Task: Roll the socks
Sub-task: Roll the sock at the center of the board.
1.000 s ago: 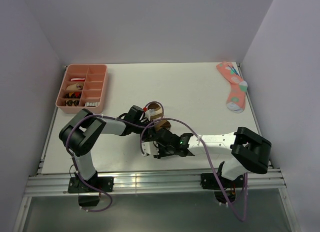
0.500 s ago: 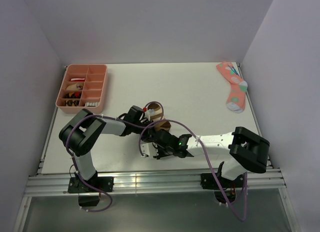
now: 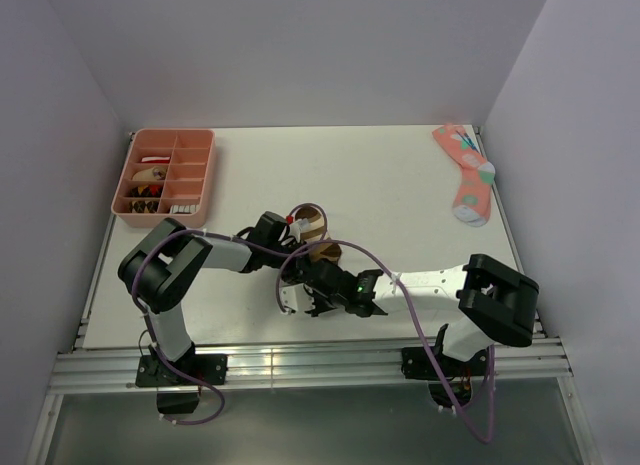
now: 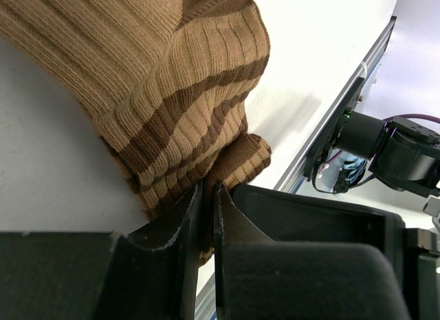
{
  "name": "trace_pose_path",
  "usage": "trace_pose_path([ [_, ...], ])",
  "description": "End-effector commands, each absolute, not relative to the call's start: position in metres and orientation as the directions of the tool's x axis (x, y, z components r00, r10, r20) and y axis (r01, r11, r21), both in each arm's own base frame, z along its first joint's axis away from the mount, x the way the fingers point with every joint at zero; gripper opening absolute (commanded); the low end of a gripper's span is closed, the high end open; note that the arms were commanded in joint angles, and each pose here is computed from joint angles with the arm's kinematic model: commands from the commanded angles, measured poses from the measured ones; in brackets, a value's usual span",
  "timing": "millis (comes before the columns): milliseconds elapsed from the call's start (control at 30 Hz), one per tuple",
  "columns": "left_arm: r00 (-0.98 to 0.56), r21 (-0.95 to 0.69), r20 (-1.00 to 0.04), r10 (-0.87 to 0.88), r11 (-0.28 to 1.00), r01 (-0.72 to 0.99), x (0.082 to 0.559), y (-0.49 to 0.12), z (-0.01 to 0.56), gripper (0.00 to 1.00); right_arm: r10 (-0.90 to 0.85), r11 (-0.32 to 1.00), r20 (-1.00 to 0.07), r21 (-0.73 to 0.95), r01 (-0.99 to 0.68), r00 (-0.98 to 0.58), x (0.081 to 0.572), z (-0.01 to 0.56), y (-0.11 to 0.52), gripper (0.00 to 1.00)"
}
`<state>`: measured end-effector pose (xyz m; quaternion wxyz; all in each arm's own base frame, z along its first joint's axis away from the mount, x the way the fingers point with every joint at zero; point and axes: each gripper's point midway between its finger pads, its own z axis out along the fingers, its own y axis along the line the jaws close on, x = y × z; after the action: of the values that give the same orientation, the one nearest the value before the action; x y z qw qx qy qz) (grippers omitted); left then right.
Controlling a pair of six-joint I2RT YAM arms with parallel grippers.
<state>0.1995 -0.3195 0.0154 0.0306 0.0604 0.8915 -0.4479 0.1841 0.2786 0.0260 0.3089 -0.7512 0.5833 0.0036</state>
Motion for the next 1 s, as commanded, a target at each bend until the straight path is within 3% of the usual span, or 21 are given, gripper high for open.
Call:
trace_pose_path([
  [0,-0.99,-0.546,0.116,0.082,0.837,0.006,0.142,-0.253,-0.061,0.0,-0.847,-0.083,-0.394,-0.564,-0.822,0.356,0.203,0.043,0.295,0.35],
  [367,-0.99,-0.545,0.116,0.083,0.838,0.007,0.143,-0.253,-0.061,0.0,-0.857,-0.111,-0.367,-0.554,-0.825,0.362,0.198,0.032,0.286,0.45],
  [733,-0.99,-0.546,0.115,0.086,0.838,0.01,0.144,-0.254,-0.061,0.0,-0.867,-0.143,-0.346,-0.52,-0.842,0.36,0.191,0.018,0.28,0.46],
  [967,-0.991,-0.566,0.112,0.076,0.825,0.0,0.142,-0.256,-0.058,0.04,-0.868,-0.115,-0.392,-0.435,-0.893,0.303,0.181,0.016,0.285,0.34],
])
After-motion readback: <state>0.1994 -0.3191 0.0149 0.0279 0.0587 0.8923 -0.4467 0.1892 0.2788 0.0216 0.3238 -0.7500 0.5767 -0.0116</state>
